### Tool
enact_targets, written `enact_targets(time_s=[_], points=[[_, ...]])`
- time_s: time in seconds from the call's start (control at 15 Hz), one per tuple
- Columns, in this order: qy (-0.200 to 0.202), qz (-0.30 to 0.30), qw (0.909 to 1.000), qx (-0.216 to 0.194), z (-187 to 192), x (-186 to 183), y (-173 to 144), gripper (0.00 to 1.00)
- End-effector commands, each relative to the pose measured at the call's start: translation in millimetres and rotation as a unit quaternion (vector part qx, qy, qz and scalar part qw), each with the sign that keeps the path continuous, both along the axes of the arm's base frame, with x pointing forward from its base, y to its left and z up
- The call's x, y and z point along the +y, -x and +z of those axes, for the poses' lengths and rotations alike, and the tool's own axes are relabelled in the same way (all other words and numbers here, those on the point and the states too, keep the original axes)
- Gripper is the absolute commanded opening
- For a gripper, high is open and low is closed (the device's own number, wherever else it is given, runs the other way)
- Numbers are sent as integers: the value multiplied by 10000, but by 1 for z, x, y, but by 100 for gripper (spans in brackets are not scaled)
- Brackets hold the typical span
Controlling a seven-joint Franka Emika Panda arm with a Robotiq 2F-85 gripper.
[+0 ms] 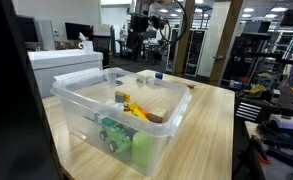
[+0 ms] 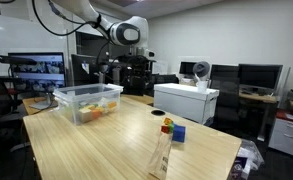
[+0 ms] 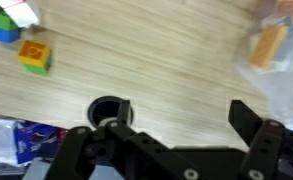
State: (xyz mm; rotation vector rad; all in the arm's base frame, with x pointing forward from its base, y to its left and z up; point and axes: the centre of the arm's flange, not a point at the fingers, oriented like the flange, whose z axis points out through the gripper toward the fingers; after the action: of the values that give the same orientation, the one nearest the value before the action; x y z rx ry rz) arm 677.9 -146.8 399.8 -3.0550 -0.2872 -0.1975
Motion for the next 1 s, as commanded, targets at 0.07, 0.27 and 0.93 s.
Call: enact_targets(time_s=[0.07, 0.27, 0.93], points=[[640, -916, 9933, -294, -54, -83, -36, 100], [1282, -1553, 9789, -346, -100, -134, -37, 100], [1725, -2000, 9645, 80, -169, -142, -37, 100]])
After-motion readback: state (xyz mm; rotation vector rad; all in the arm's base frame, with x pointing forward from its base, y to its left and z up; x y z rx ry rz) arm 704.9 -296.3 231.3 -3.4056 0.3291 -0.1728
